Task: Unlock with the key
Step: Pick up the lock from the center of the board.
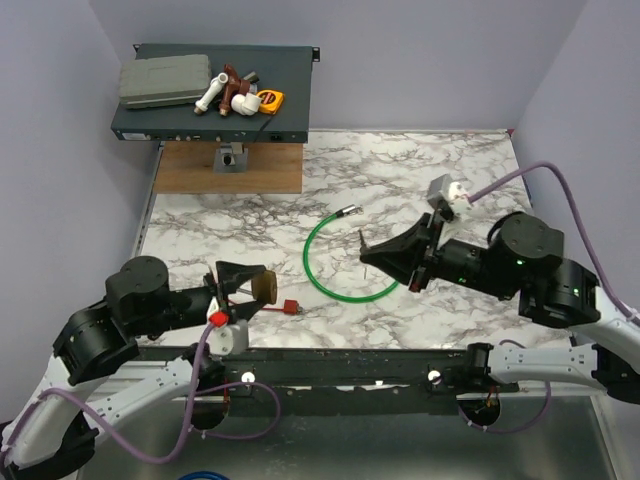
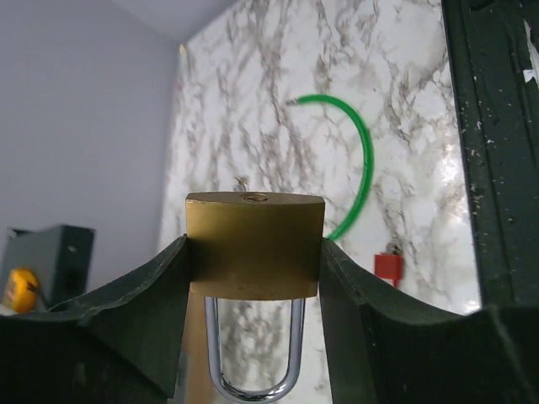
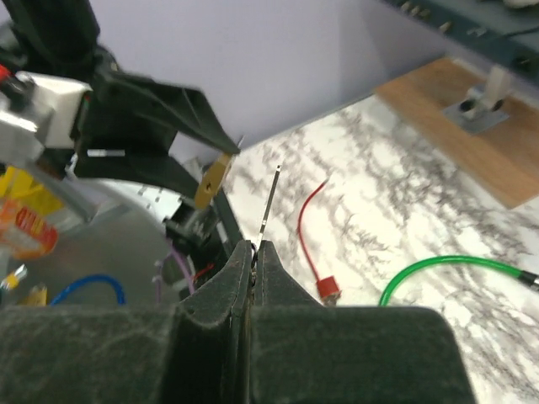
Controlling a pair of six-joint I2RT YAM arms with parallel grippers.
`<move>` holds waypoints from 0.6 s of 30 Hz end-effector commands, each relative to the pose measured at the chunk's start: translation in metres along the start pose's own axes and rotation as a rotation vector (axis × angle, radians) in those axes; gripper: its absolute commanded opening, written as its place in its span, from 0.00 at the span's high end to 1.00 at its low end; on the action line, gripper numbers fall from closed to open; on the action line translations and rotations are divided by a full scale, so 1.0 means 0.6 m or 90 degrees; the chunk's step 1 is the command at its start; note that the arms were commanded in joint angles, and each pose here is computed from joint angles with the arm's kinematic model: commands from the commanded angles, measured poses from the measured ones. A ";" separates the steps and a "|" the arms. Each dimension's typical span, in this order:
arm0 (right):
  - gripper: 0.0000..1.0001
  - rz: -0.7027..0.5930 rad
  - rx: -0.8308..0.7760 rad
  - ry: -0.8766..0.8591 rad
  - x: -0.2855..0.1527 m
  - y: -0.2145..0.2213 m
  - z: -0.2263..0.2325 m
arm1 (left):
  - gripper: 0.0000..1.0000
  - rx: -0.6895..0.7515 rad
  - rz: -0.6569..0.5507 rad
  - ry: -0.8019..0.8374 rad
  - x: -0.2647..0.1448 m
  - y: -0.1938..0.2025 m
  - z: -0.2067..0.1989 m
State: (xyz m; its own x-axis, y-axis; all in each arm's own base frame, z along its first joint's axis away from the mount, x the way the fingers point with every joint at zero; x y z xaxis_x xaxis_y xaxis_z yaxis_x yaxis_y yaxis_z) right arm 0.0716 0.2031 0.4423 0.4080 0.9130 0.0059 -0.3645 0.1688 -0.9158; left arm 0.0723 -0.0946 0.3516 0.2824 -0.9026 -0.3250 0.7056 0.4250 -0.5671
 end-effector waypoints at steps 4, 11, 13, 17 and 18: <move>0.99 0.280 0.021 -0.109 0.055 0.086 0.024 | 1.00 0.350 -0.195 -0.047 -0.029 -0.071 0.031; 0.99 0.444 0.041 -0.137 0.071 0.114 0.034 | 1.00 0.436 -0.200 -0.068 -0.035 -0.076 0.035; 0.99 0.467 0.039 -0.134 0.069 0.115 0.033 | 1.00 0.445 -0.213 -0.088 -0.035 -0.080 0.038; 0.99 0.445 0.018 -0.125 0.057 0.102 0.032 | 1.00 0.476 -0.239 -0.106 -0.036 -0.087 0.036; 0.99 0.437 0.010 -0.122 0.054 0.098 0.031 | 1.00 0.490 -0.245 -0.113 -0.036 -0.088 0.035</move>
State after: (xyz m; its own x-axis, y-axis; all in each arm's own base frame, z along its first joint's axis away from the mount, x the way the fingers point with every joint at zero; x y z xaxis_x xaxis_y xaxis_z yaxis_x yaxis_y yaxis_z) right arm 0.0540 0.2681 0.3847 -0.0561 0.8657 -0.4975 -0.5301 -0.4480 -0.7199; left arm 0.0523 -0.0959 0.3813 0.0703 -0.9805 -0.1836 0.9905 0.0904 -0.1036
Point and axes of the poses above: each gripper's point midway between its finger pads, its own x axis out along the fingers, its own z axis along the line the jaws close on, y = z × x, the point moved 8 cm from there along -x, back along the fingers, and after that the axes turned 13 degrees about x, right-handed, at the moved point
